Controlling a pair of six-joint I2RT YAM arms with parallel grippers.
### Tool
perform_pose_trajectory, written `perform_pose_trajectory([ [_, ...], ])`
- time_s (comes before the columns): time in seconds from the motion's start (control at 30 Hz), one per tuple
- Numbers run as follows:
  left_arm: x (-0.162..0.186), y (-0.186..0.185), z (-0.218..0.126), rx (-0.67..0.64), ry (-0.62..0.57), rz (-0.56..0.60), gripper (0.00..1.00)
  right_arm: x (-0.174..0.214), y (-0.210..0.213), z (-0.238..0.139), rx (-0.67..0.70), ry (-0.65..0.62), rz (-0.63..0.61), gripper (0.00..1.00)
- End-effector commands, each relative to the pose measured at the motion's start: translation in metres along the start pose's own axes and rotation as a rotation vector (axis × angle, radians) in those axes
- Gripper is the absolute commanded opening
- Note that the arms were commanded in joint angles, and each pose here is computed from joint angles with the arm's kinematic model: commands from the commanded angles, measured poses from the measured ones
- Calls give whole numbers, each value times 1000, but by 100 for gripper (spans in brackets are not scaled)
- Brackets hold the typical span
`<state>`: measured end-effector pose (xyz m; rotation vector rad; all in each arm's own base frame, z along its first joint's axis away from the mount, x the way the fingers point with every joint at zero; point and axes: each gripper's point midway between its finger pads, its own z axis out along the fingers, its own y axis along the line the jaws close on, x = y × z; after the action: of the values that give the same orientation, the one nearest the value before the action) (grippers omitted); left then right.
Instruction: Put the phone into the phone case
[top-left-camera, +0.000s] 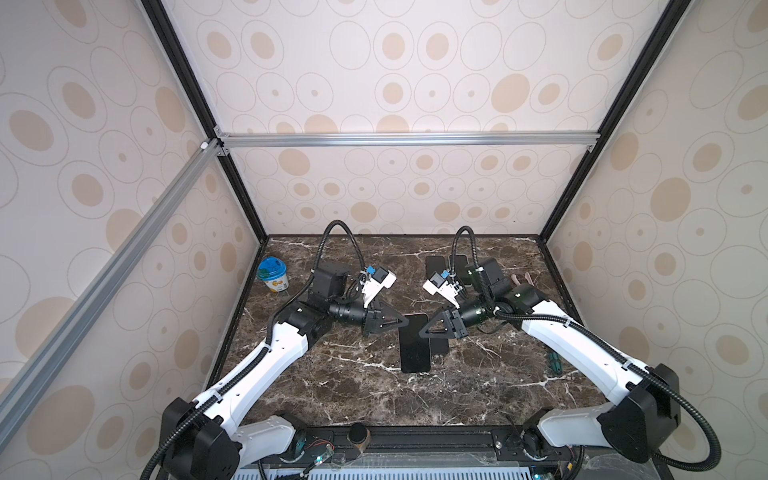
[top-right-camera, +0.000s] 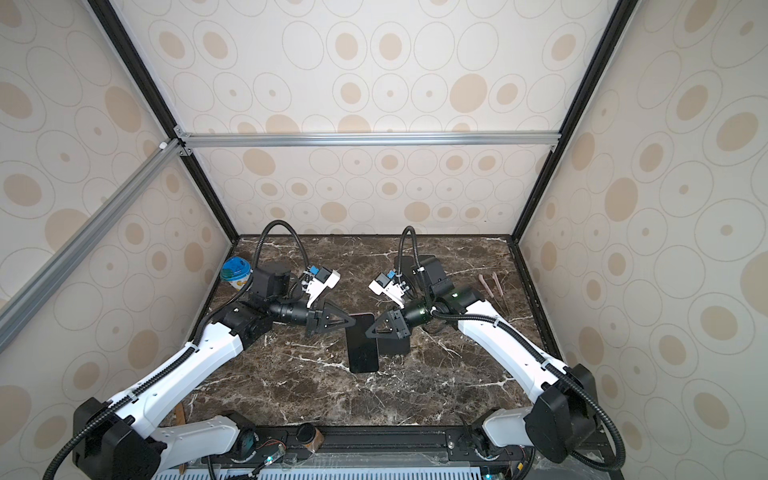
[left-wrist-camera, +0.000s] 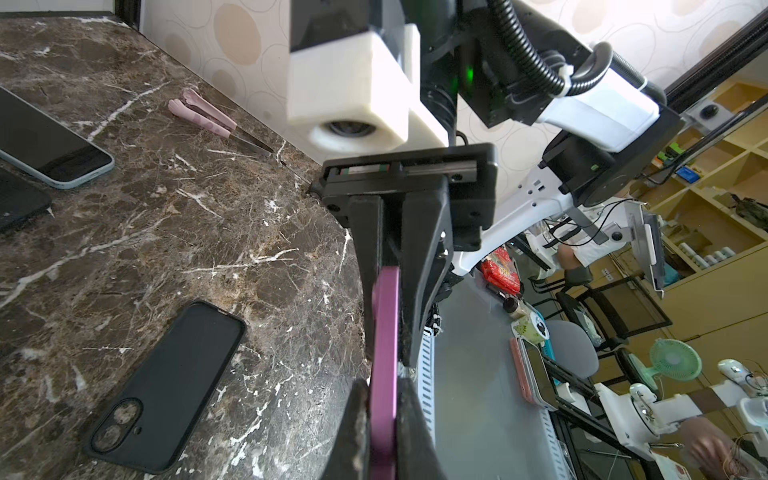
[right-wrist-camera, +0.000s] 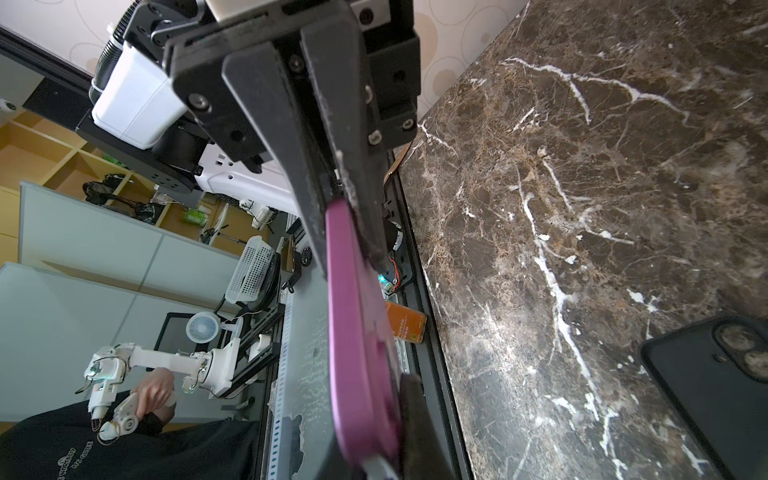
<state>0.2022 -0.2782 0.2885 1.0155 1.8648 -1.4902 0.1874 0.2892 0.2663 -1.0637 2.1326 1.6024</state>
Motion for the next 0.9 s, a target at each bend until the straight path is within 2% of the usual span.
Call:
perform_pose_trajectory([
  [0.0, -15, -7, -1, 16, -43, 69, 1, -8, 4, -4, 7, -9, 6, 0],
  [0.03, -17, -7, -1, 18, -52, 67, 0, -8, 3, -4, 15, -10, 6, 0],
  [0.1, -21, -7, -1, 21, -74, 60, 0, -9, 1, -5, 35, -16, 2, 6],
  [0.13, -23, -7, -1, 22, -90, 53, 0, -10, 0, -5, 45, -20, -1, 13],
  [0.2, -27, -5, -1, 18, -117, 47, 0, -12, -5, -6, 79, -29, -3, 36],
  [0.3, -34, 5, -3, -26, -160, 20, 0, -14, -12, -9, 134, -48, -9, 52],
  [0.4, -41, 24, -7, -125, -196, -1, 0, -15, -19, -13, 199, -73, -12, 69],
  [0.5, -55, 34, -15, -183, -255, -19, 0, -13, -30, -18, 282, -100, -13, 79],
  [0.6, -74, 43, -26, -242, -341, -33, 0, -11, -37, -23, 334, -136, -5, 83],
  [0.73, -95, 54, -43, -342, -468, -40, 0, -6, -39, -25, 344, -183, 28, 84],
  [0.87, -115, 53, -55, -348, -587, -40, 0, -8, -44, -26, 347, -260, 65, 85],
])
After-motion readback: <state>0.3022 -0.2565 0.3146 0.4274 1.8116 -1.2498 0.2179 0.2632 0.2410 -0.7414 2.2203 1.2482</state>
